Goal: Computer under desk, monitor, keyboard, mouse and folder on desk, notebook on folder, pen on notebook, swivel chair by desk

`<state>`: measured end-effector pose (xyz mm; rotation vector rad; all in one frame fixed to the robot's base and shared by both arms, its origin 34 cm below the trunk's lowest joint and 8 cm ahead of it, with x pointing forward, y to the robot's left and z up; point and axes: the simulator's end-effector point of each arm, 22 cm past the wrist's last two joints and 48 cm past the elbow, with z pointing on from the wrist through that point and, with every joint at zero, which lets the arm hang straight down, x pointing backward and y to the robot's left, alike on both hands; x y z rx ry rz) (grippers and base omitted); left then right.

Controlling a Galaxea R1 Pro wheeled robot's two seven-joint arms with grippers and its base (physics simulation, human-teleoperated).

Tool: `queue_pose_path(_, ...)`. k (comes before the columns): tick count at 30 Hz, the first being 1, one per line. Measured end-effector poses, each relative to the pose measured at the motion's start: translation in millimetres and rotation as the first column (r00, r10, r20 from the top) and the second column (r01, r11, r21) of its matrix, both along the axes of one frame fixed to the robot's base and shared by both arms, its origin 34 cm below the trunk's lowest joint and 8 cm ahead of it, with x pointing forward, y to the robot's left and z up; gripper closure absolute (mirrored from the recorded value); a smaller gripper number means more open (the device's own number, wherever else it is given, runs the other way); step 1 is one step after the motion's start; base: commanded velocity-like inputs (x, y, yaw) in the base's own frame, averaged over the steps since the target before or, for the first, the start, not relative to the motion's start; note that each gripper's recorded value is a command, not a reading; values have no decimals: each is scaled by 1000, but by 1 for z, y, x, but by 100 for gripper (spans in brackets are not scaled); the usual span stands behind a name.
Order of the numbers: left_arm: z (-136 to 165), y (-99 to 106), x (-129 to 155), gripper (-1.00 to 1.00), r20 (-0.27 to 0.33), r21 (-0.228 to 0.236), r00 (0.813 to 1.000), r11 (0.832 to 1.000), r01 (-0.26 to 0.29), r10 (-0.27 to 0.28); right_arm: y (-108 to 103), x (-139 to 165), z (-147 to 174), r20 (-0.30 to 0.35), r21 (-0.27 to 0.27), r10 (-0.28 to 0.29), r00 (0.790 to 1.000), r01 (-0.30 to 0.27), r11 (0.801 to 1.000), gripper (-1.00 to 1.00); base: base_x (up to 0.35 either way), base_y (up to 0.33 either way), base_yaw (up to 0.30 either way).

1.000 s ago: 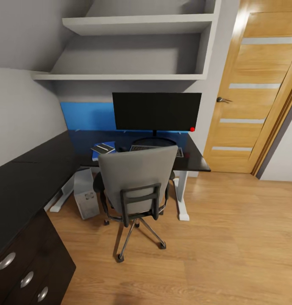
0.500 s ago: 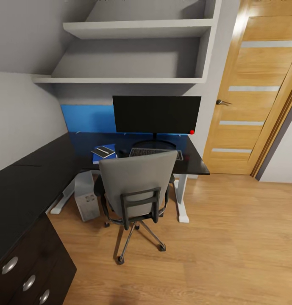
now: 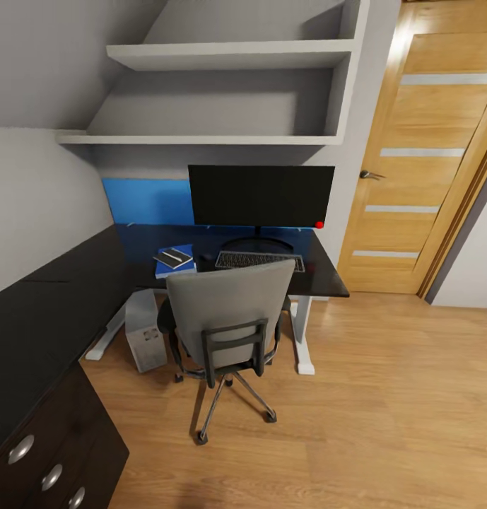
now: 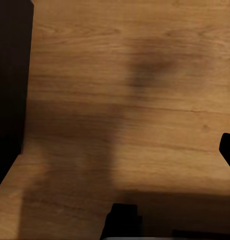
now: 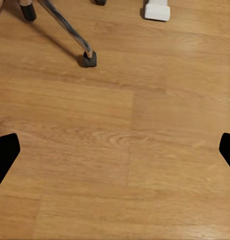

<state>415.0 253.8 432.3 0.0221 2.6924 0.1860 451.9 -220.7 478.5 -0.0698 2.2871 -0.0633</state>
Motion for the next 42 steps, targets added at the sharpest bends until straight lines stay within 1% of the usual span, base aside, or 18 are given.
queue_pose_path(7,13,1,1,-100,1,2,1000,1000,-2,2,0,1,13,0,0,0,1000,0,1000,-100,0,0,0)
queue_pose_path(19,36,3,7,-100,24,8,1000,1000,-6,6,0,2,33,-1,0,0,1000,0,1000,-100,0,0,0)
queue_pose_path(42,74,-1,7,-100,22,5,1000,1000,-3,2,0,3,71,-1,0,0,1000,0,1000,-100,0,0,0)
